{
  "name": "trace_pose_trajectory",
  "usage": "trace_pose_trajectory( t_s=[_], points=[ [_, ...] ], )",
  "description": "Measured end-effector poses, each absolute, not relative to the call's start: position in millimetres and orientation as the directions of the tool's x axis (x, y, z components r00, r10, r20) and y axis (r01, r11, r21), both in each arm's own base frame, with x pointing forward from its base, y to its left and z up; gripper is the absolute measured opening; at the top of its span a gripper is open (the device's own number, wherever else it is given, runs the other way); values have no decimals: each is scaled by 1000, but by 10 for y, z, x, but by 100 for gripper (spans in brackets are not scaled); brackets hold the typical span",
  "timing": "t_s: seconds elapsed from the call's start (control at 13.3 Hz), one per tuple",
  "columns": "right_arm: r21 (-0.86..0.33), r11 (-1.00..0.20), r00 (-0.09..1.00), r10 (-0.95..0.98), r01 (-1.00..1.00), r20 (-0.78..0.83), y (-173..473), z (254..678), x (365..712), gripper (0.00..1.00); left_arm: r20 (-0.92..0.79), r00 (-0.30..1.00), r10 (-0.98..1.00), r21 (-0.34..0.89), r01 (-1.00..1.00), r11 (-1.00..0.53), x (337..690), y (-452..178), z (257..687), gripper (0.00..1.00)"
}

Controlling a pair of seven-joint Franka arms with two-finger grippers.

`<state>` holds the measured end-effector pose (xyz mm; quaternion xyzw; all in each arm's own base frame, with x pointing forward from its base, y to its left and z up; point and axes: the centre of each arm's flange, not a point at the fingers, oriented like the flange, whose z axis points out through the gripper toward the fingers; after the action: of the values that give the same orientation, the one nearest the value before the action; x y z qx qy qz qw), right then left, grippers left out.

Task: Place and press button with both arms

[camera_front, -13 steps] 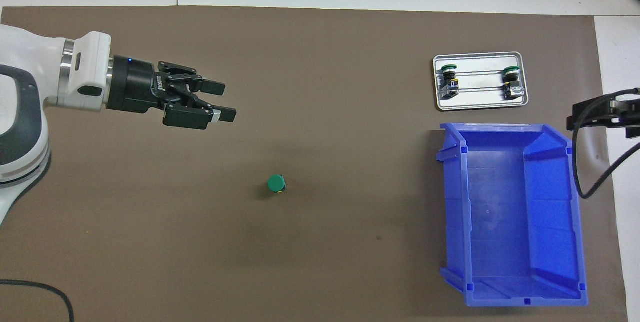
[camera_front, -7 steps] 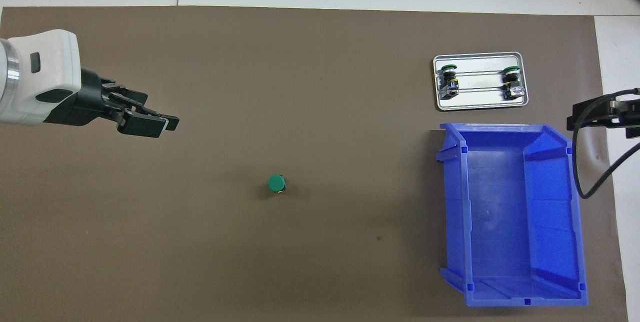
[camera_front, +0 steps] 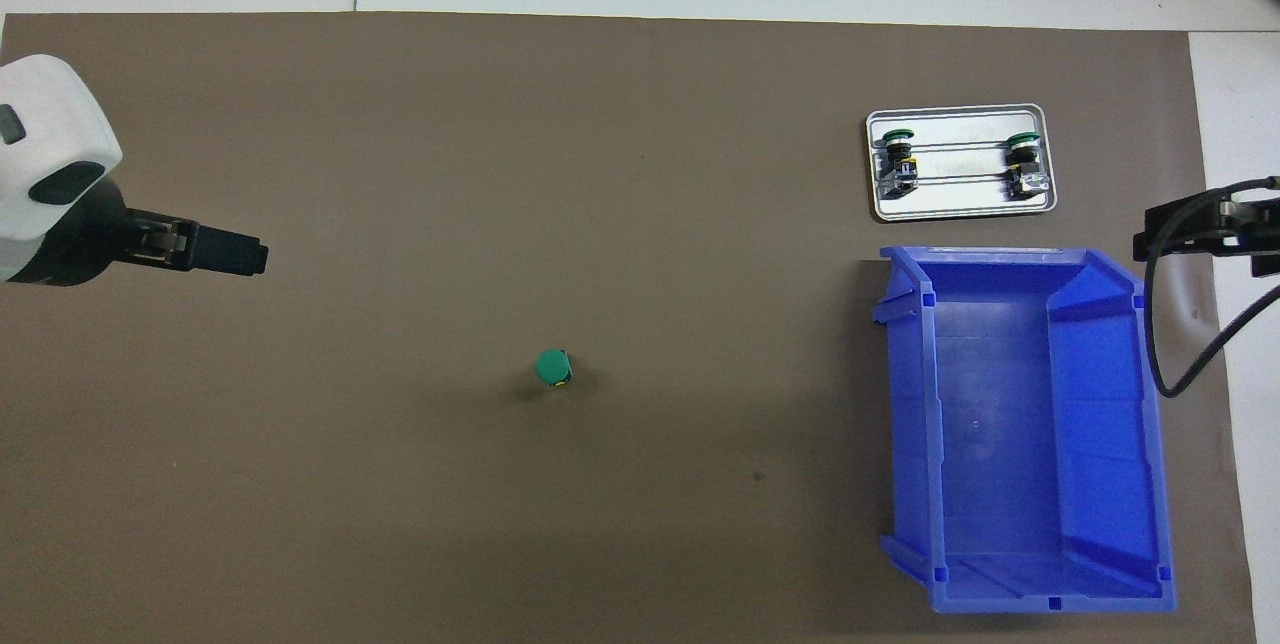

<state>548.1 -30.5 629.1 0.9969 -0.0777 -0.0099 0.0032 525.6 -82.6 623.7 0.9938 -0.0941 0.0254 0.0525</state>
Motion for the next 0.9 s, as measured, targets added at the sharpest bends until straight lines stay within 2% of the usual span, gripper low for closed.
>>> trace_pose_trajectory(
  t_s=[0.38, 0.9],
  points=[
    [8, -988, 988, -155, -155, -20, -305, 6285, 5481, 100, 2, 998, -59, -25, -59, -998, 5142, -497, 6288, 100],
    [8, -988, 988, -155, -155, -24, -305, 6266, 5480, 100, 8, 1000, -28, -45, -28, -999, 5143, -523, 6292, 100]
  ],
)
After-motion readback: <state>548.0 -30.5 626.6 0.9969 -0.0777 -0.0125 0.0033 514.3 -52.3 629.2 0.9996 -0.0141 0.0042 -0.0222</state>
